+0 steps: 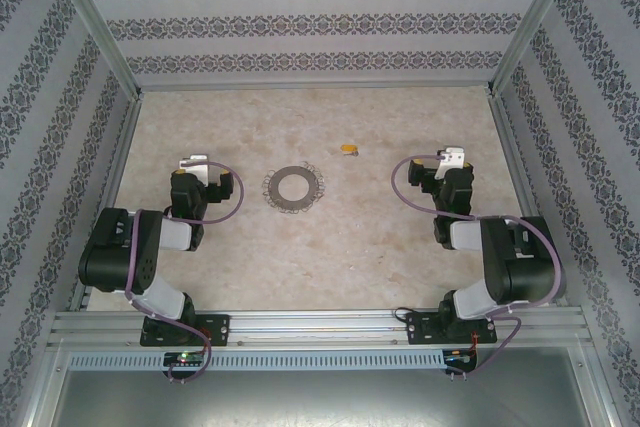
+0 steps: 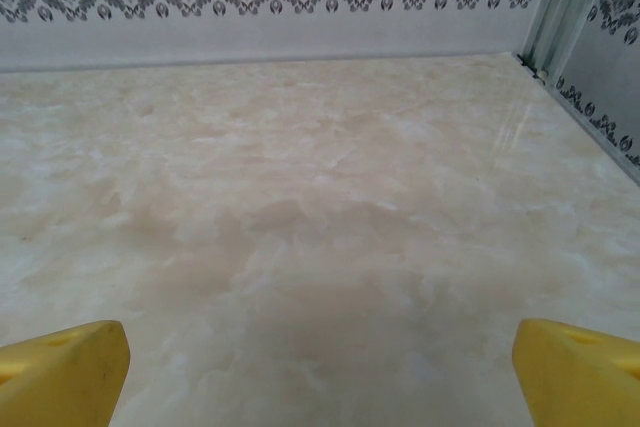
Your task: Put the keys on the keyring
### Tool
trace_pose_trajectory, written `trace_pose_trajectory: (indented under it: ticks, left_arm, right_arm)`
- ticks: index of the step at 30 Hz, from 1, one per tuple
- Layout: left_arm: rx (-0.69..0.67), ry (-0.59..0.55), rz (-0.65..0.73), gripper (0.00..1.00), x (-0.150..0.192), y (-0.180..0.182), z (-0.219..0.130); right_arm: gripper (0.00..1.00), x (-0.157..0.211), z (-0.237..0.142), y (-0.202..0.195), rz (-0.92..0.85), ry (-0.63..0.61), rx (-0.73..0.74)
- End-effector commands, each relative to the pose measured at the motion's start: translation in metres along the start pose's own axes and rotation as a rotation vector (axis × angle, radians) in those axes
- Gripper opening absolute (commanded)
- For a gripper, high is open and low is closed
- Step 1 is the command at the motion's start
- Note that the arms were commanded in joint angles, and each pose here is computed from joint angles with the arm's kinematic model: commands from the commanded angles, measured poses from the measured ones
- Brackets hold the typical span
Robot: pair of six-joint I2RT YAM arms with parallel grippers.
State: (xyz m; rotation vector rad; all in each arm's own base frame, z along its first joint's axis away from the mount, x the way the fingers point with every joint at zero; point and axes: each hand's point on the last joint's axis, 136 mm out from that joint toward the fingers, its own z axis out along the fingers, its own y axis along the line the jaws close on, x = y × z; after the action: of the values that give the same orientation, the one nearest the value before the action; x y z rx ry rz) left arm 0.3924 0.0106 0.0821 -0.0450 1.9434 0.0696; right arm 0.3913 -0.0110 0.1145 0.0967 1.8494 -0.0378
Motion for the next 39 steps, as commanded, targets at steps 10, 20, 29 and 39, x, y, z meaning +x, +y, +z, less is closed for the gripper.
trace_pose_trajectory:
  ticks: [10,20,29,39]
  left_arm:
    - [0.051,0.013,-0.023,1.0,-0.041,-0.007,-0.02]
    - [0.324,0.083,-0.156,1.0,-0.09,-0.088,-0.058]
    - [0.541,0.34,-0.271,1.0,-0.08,-0.146,-0.106]
    - [0.452,0.396,-0.308,0.98,-0.04,-0.127,-0.116]
  right_arm:
    - [0.98,-0.069,-0.043,0.05,-0.088,-0.091,-0.109]
    - [0.98,-0.066,-0.066,0.111,0.003,0.126,-0.242]
    - [0.98,-0.024,-0.082,0.194,-0.066,0.369,-0.447]
    - [0.97,0.016,-0.078,0.268,-0.174,0.53,-0.579]
